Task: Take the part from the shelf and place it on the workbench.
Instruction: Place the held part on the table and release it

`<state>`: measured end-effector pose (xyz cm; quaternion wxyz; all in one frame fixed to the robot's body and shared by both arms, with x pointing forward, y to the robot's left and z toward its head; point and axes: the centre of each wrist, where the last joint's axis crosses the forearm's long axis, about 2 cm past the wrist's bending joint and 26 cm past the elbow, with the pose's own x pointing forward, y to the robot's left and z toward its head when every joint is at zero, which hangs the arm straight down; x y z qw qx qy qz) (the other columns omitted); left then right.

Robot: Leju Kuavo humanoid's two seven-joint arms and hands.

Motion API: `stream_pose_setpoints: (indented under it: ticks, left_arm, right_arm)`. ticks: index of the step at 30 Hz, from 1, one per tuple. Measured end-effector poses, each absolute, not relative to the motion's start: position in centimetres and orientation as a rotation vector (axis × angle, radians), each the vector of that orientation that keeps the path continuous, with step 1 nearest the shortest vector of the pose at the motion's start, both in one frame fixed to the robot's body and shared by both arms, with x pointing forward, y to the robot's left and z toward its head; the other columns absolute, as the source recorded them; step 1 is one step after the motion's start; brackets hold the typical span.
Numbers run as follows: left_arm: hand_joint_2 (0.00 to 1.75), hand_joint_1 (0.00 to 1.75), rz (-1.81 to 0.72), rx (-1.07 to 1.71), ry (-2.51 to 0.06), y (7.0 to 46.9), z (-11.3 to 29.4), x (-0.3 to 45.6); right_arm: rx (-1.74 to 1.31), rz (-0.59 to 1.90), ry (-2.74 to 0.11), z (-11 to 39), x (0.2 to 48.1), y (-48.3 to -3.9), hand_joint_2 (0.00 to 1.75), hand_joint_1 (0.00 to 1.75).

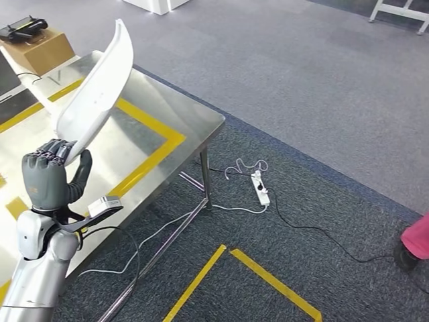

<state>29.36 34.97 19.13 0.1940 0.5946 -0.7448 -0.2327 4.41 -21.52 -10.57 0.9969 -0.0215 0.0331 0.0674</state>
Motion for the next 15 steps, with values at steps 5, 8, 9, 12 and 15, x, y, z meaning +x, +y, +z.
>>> stream_pose_setpoints:
  ticks: [5, 8, 9, 12, 15]
  left_arm:
    - [1.75, 1.75, -0.656, 1.668, -2.091, 34.97, 19.16, 29.35]
    - [1.75, 1.75, -0.661, 1.662, -2.087, 34.92, 18.95, 29.21]
    - [1.75, 1.75, -0.662, 1.661, -2.088, 34.91, 18.92, 29.19]
    - [1.75, 1.75, -0.665, 1.662, -2.091, 34.89, 18.94, 29.20]
    - [1.75, 1.75, -0.673, 1.662, -2.092, 34.96, 18.85, 29.11]
  right_arm:
    - [-0.044, 0.135, 0.066, -10.58, 4.30, -21.50, 0.00, 0.00]
    - [-0.045, 0.135, 0.069, -10.59, 4.19, -21.51, 0.00, 0.00]
    - [-0.045, 0.134, 0.069, -10.59, 4.18, -21.51, 0.00, 0.00]
    - [-0.044, 0.134, 0.068, -10.59, 4.20, -21.51, 0.00, 0.00]
    - [-0.044, 0.135, 0.066, -10.57, 4.34, -21.48, 0.00, 0.00]
